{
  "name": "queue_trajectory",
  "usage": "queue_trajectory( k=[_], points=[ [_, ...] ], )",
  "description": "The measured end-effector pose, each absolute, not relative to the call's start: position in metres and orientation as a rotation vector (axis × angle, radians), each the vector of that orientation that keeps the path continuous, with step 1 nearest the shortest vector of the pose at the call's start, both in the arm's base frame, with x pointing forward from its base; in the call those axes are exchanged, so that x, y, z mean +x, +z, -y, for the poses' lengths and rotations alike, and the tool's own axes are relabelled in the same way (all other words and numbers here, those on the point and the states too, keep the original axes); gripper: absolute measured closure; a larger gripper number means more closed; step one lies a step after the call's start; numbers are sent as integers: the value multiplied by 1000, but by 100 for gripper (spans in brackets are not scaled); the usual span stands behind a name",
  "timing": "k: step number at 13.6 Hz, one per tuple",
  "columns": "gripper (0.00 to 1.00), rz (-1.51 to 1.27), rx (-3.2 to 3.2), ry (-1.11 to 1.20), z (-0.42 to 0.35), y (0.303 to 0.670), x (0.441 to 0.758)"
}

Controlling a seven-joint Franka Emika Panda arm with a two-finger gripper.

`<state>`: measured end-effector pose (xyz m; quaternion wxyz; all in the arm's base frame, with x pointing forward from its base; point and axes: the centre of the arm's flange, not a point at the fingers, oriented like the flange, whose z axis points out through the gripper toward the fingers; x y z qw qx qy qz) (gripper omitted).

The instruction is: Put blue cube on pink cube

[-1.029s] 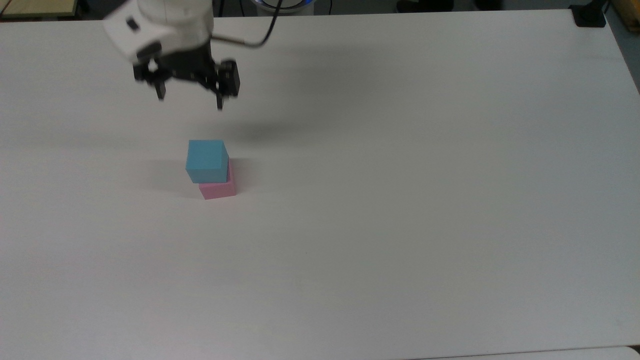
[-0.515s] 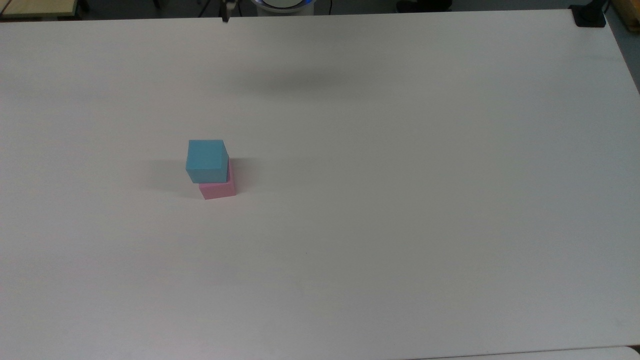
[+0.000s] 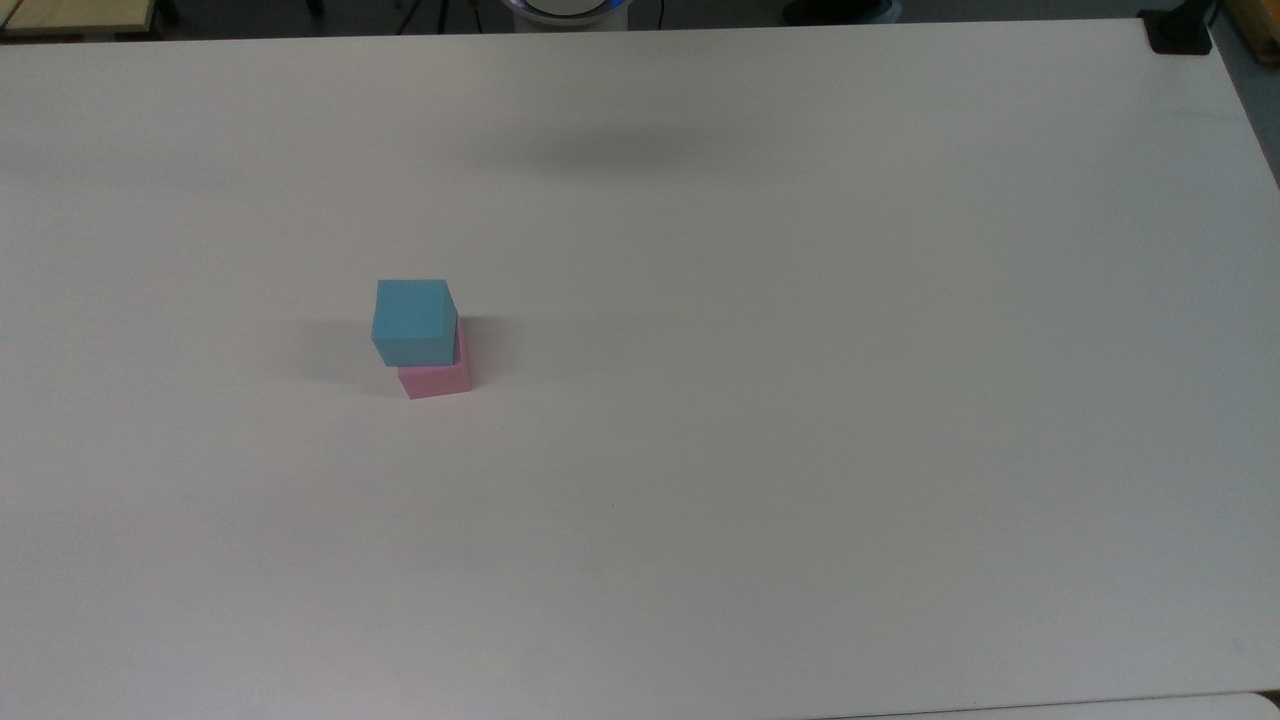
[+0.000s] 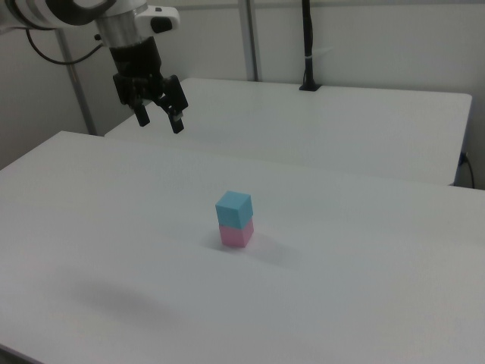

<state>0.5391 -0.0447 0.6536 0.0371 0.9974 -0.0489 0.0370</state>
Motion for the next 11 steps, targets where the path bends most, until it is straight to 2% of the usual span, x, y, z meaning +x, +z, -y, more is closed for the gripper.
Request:
queue_trajectory(
  k=[11],
  points=[
    [0, 89, 3076, 90, 46, 647, 539]
  ],
)
